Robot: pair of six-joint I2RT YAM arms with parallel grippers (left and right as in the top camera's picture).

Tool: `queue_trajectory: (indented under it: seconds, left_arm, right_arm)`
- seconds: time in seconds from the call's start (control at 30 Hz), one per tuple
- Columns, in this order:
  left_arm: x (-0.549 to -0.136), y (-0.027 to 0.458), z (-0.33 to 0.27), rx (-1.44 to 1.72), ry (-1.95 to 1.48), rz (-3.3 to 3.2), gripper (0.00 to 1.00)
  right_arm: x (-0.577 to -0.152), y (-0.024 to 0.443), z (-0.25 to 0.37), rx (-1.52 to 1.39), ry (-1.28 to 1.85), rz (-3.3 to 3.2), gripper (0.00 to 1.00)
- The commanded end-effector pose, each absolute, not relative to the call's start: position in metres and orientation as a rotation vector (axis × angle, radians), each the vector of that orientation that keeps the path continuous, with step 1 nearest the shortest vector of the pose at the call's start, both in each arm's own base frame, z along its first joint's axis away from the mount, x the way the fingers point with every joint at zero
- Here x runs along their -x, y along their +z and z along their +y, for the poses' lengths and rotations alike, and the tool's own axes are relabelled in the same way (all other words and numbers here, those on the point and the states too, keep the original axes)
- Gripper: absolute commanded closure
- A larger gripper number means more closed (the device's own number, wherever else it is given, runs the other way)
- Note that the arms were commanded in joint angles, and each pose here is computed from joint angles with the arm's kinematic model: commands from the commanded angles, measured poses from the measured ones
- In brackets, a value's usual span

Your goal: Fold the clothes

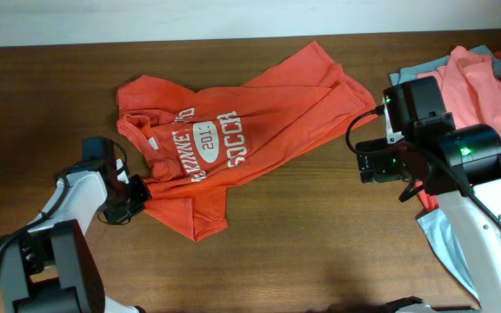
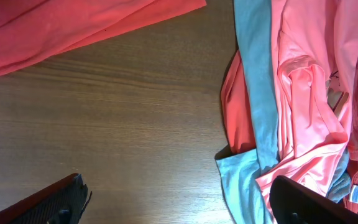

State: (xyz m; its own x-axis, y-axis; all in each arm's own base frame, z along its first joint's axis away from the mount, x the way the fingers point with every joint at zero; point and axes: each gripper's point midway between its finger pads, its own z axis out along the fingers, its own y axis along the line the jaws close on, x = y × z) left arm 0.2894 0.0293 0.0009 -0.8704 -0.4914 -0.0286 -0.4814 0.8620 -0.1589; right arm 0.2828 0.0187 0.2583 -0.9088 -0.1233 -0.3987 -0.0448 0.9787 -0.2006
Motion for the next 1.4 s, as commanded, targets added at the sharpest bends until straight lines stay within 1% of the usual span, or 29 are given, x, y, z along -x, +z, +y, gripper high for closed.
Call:
queue_trajectory:
  seconds: [0.0,0.13,0.27,0.37,0.5,0.63,0.87,1.03,1.1,1.2,1.27,1.37]
  left_arm:
    - [-0.284,0.003,0.024,0.769,-0.255,2.981,1.00]
    - [-0.271,0.008,0.026,0.755,-0.252,3.022,1.00]
    - [-0.264,0.035,0.044,0.742,-0.236,2.960,1.00]
    - [-0.269,0.061,0.069,0.862,-0.218,2.806,1.00]
    - [-0.274,0.077,0.093,0.973,-0.200,2.671,1.00]
    - [-0.273,0.079,0.106,1.037,-0.193,2.623,1.00]
    - [-0.271,0.080,0.115,1.114,-0.193,2.586,1.00]
    - [-0.270,0.079,0.114,1.116,-0.193,2.591,1.00]
    - [-0.270,0.079,0.114,1.115,-0.193,2.590,1.00]
    - [-0.271,0.079,0.115,1.114,-0.192,2.588,1.00]
    - [-0.272,0.080,0.115,1.112,-0.192,2.584,1.00]
    - [-0.272,0.080,0.115,1.111,-0.192,2.584,1.00]
  right_arm:
    - [-0.282,0.260,0.017,0.101,-0.261,2.701,0.01]
    - [-0.282,0.260,0.017,0.101,-0.261,2.702,0.01]
    - [-0.285,0.256,0.017,0.104,-0.265,2.715,0.01]
    - [-0.295,0.245,0.024,0.115,-0.239,2.742,0.01]
    - [-0.319,0.228,0.034,0.125,-0.201,2.758,0.01]
    - [-0.345,0.207,0.041,0.128,-0.190,2.765,0.01]
    - [-0.404,0.161,0.052,0.117,-0.183,2.737,0.02]
    - [-0.450,0.129,0.042,0.048,-0.180,2.684,0.01]
    - [-0.457,0.113,0.033,0.020,-0.174,2.700,0.01]
    - [-0.458,0.090,0.024,-0.012,-0.136,2.758,0.00]
    - [-0.457,0.075,0.023,-0.029,-0.066,2.794,0.04]
    - [-0.459,0.063,0.035,-0.033,0.123,2.819,0.09]
